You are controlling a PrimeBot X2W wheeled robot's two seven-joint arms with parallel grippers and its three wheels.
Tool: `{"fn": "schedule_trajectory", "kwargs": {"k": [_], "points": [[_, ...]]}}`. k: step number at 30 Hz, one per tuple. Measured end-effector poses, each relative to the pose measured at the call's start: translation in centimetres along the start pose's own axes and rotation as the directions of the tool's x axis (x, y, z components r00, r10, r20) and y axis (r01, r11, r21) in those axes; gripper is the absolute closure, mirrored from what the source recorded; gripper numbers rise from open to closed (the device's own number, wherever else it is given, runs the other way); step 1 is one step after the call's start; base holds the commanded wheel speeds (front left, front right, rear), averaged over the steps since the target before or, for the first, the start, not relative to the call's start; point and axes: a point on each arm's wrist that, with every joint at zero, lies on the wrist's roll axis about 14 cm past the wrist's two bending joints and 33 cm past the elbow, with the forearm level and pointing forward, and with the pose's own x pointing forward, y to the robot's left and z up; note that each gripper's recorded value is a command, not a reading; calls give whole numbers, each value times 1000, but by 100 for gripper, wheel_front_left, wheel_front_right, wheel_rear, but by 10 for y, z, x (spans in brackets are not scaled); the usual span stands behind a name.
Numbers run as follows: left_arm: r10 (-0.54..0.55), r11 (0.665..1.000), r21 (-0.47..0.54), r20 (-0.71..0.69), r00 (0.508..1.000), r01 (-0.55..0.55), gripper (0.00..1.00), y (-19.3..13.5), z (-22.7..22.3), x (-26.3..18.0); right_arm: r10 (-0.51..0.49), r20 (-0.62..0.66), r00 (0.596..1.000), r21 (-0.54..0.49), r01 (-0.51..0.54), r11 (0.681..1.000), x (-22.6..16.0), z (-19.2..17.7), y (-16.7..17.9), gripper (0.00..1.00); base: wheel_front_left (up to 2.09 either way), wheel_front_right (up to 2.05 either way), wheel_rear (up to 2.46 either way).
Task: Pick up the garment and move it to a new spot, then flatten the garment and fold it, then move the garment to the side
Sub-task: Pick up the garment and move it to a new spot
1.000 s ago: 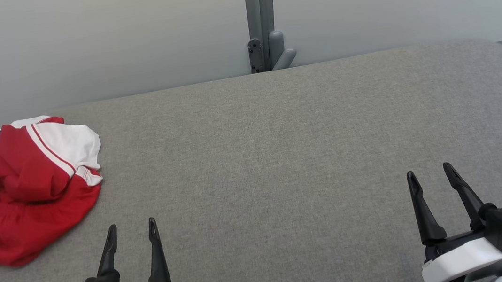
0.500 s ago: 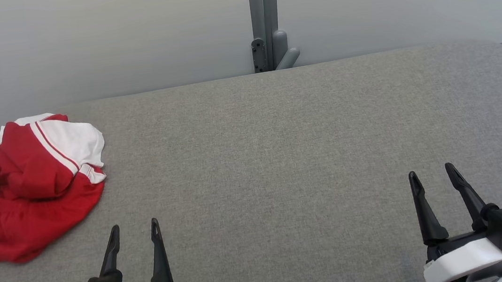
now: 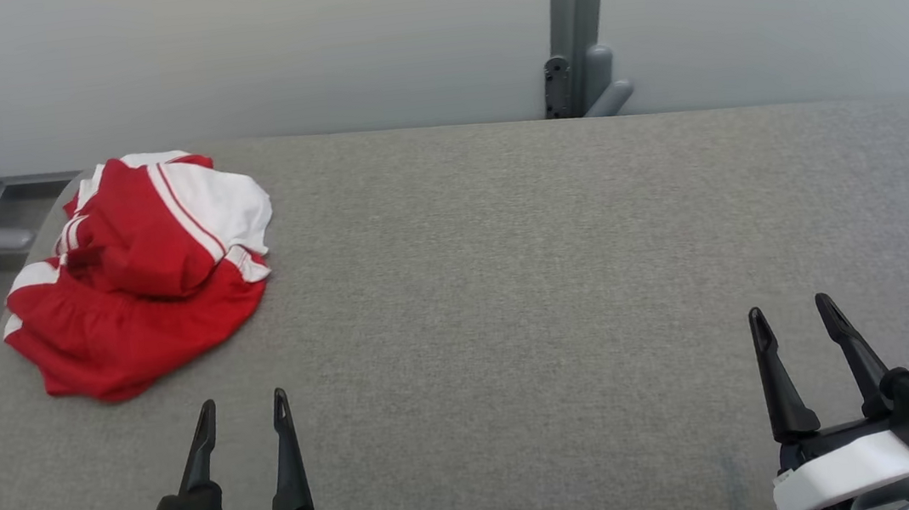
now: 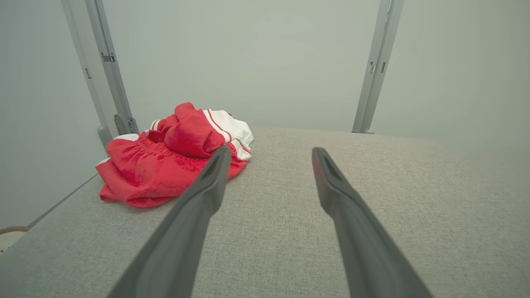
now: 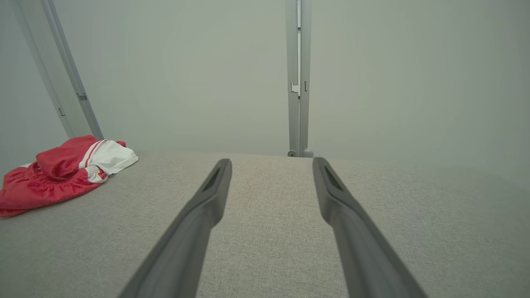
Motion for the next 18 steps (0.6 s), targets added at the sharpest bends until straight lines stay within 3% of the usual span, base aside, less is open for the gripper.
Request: {"fn": "schedule_trajectory", "kwargs": {"k": [10,18], "points": [[184,982,27,14,983,-185,0,58,6,-34,182,-21,983,45,-181,982,30,-13,58,0,0,0,0],[353,935,36,31,935,-354,0,104,13,-71,351,-17,936,81,-349,934,49,-19,118,0,0,0,0]]}}
